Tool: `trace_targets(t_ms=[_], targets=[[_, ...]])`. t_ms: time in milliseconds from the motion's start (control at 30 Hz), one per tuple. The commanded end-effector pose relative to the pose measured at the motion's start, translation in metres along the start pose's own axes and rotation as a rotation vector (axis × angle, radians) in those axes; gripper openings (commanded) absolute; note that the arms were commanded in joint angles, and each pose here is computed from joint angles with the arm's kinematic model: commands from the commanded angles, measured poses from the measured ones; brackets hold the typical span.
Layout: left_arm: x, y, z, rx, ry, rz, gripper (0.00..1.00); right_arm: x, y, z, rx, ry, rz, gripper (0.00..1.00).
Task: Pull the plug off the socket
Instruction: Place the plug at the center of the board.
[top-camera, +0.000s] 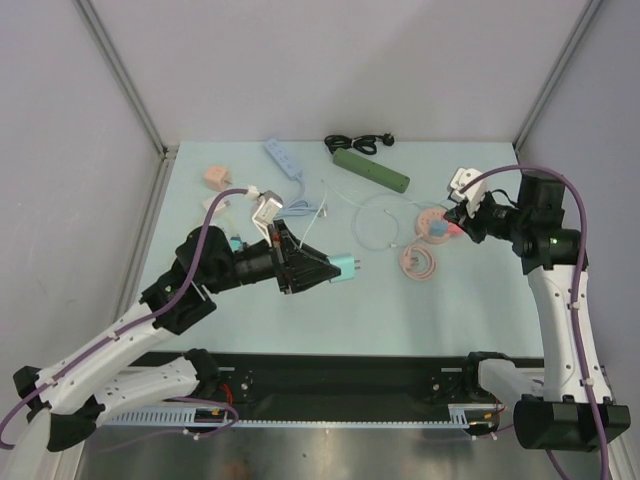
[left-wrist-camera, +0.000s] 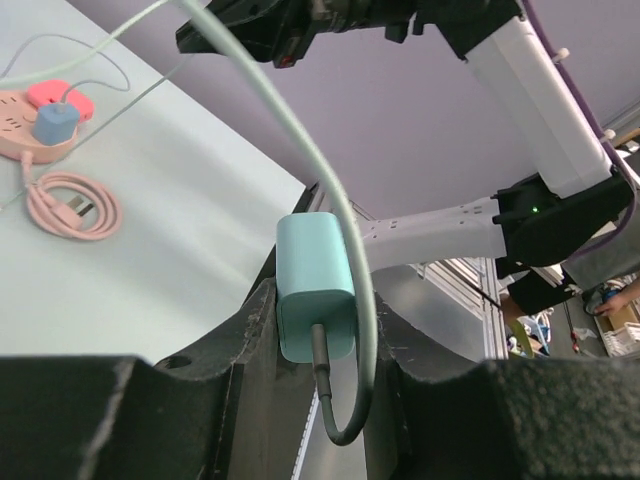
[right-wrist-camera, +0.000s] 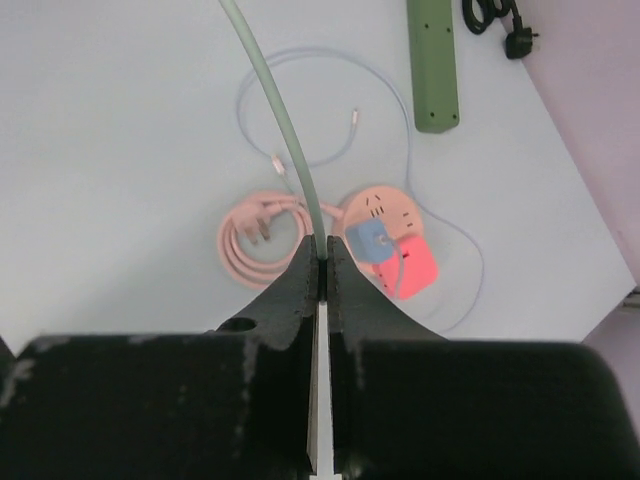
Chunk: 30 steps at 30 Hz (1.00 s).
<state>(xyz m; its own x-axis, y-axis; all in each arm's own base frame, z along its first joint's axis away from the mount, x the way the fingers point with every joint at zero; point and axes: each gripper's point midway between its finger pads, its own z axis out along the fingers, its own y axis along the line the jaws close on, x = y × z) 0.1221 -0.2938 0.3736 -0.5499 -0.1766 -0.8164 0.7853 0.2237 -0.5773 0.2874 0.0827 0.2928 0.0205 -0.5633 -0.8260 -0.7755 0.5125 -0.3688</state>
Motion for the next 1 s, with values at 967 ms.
trace_targets(t_ms=[967], targets=[[-0.009, 0.016, 0.034, -0.019, 0.034, 0.035, 0.00, -0.067, -0.033, -0.027, 0.182, 0.070, -0.076, 0.00]])
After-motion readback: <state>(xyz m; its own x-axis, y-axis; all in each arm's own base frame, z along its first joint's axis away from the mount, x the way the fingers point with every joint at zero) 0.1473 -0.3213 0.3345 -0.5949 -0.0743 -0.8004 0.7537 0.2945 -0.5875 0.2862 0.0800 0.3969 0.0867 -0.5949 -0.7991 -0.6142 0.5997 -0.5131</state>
